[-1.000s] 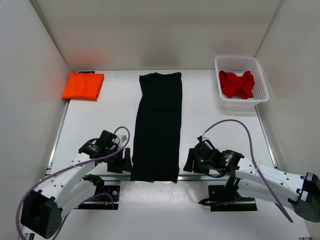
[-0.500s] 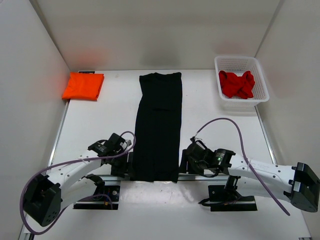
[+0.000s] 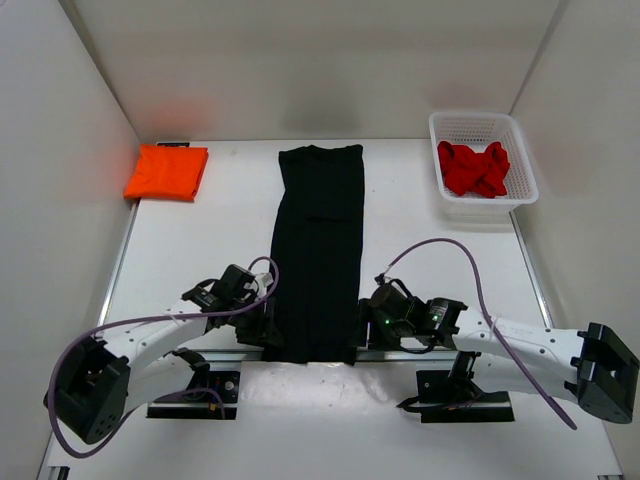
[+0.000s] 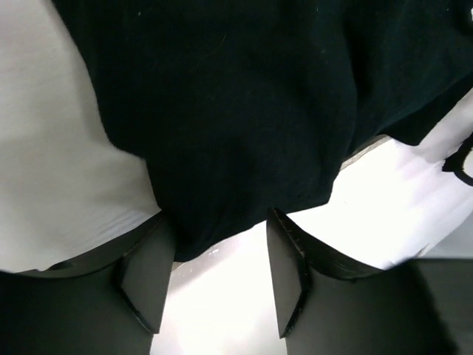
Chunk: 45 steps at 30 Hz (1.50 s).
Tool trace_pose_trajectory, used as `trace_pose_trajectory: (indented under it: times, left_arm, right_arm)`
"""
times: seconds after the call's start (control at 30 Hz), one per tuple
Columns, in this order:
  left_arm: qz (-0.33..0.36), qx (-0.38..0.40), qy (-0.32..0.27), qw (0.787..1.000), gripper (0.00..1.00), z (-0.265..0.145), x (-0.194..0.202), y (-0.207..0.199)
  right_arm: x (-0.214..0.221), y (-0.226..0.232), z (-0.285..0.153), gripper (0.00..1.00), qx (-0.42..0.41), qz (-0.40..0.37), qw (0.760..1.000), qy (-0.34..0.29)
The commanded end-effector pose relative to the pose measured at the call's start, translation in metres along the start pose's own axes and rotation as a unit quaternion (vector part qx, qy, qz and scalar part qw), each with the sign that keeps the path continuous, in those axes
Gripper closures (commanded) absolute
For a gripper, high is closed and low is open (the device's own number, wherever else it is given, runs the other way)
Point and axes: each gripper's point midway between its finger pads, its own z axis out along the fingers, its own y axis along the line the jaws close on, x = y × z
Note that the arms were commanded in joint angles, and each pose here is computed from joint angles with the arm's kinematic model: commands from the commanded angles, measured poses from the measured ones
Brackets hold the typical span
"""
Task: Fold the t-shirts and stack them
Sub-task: Grab the bottom of the folded rectangular tshirt with both arms
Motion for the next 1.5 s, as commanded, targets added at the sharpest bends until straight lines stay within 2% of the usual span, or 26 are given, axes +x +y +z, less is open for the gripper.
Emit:
trace_pose_trajectory:
  times: [0.0,0.1,0.23,0.5,0.6,0.67,0.83,0.93,1.03,1.1,1.17,1.2,1.23,1.33,1.47]
  left_arm:
    - [0.0,-0.021,0.007,1.0,0.39,0.01,0.006,0.015]
    - [-0.013,-0.013,0.022,1.0,0.43,0.009,0.013,0.015]
    - [-0.025,-0.019,0.062,0.998,0.44,0.003,0.031,0.015]
    - [-0.037,-0.029,0.087,0.995,0.48,0.002,0.044,0.02]
    - [-0.067,-0.038,0.086,0.993,0.5,0.006,0.05,0.031]
    - [-0.083,-0.007,0.068,0.994,0.51,0.008,0.041,0.024]
    - [-0.07,0.021,0.028,0.997,0.5,0.009,0.019,0.011]
    - [-0.066,0.011,0.036,0.997,0.48,0.009,0.026,0.017]
    - [-0.063,0.024,0.037,0.997,0.53,0.012,0.031,0.015]
    - [-0.07,0.031,0.035,0.996,0.67,0.012,0.03,0.014]
    - [-0.073,0.036,0.031,0.996,0.76,0.011,0.027,0.013]
    - [-0.069,0.042,0.027,0.996,0.79,0.011,0.024,0.01]
    - [-0.065,0.051,0.021,0.996,0.79,0.01,0.02,0.006]
    - [-0.049,0.063,0.007,0.997,0.8,0.007,0.01,-0.002]
    - [-0.04,0.09,-0.013,0.995,0.84,-0.003,-0.007,-0.017]
  right_arm:
    - [0.004,0.002,0.006,0.46,-0.021,0.0,1.0,0.012]
    - [0.007,0.007,0.007,0.46,-0.032,0.001,0.999,0.016]
    - [0.017,0.002,0.011,0.46,-0.031,0.006,0.999,0.032]
    - [0.014,0.008,0.018,0.47,-0.045,0.006,0.998,0.035]
    - [0.02,0.007,0.023,0.5,-0.049,0.018,0.997,0.048]
    - [0.025,0.008,0.025,0.51,-0.052,0.016,0.997,0.053]
    - [0.024,0.005,0.026,0.52,-0.048,0.021,0.997,0.053]
    - [0.021,0.009,0.025,0.52,-0.064,0.025,0.997,0.045]
    - [0.02,0.009,0.027,0.56,-0.065,0.023,0.997,0.045]
    - [0.021,0.009,0.029,0.62,-0.066,0.026,0.996,0.049]
    - [0.021,0.013,0.029,0.66,-0.076,0.032,0.995,0.051]
    - [0.023,0.012,0.031,0.72,-0.076,0.032,0.995,0.052]
    - [0.023,0.015,0.031,0.73,-0.082,0.029,0.995,0.052]
    - [0.019,0.018,0.031,0.98,-0.089,0.034,0.994,0.049]
    - [0.013,0.021,0.027,1.0,-0.099,0.033,0.994,0.043]
